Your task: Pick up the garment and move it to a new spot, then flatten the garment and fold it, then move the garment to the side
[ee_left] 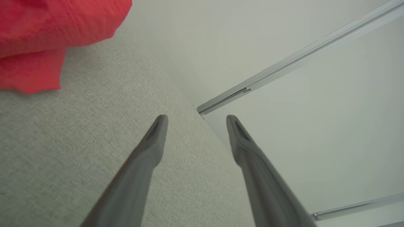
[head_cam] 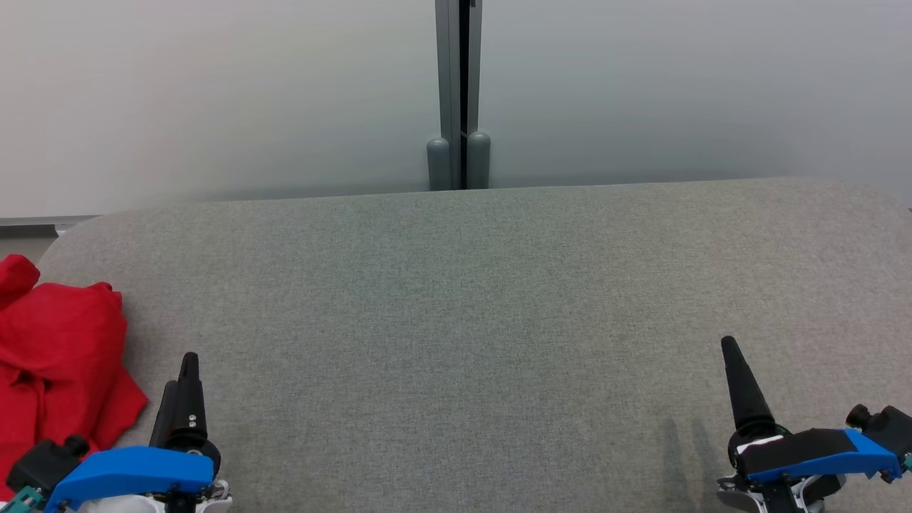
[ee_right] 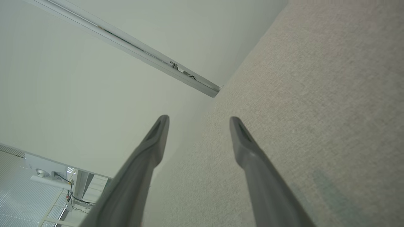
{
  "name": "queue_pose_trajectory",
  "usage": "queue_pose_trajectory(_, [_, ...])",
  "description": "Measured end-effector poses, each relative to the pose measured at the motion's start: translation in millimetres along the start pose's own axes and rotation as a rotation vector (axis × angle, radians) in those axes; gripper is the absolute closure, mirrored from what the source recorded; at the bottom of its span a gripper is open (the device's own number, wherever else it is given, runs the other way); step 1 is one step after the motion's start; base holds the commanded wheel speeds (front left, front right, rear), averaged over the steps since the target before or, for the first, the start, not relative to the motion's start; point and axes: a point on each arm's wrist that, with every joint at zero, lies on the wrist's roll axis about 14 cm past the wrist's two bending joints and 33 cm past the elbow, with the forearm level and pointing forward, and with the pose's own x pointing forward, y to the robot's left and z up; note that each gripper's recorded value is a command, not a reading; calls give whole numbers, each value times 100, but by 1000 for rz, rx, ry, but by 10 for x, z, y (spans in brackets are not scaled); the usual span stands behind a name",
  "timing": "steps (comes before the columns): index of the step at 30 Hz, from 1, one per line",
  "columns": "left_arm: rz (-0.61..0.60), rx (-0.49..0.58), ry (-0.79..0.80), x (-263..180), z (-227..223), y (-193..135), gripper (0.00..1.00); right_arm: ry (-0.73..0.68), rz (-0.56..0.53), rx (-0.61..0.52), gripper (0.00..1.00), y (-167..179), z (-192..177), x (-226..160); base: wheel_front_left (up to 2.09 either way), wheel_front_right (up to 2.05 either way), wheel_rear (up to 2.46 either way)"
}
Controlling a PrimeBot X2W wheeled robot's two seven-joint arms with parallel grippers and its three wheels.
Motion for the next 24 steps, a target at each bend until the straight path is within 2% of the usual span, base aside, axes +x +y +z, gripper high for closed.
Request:
queue_pose_trajectory(7, [-3,137,-5,5,21,11,0,-25,17,-122,0,50,57,10,0,0,0])
queue_pose_trajectory(24, [-41,367,-2,21,6,-51,0,-49,51,-360,0,140,84,16,0,0,0])
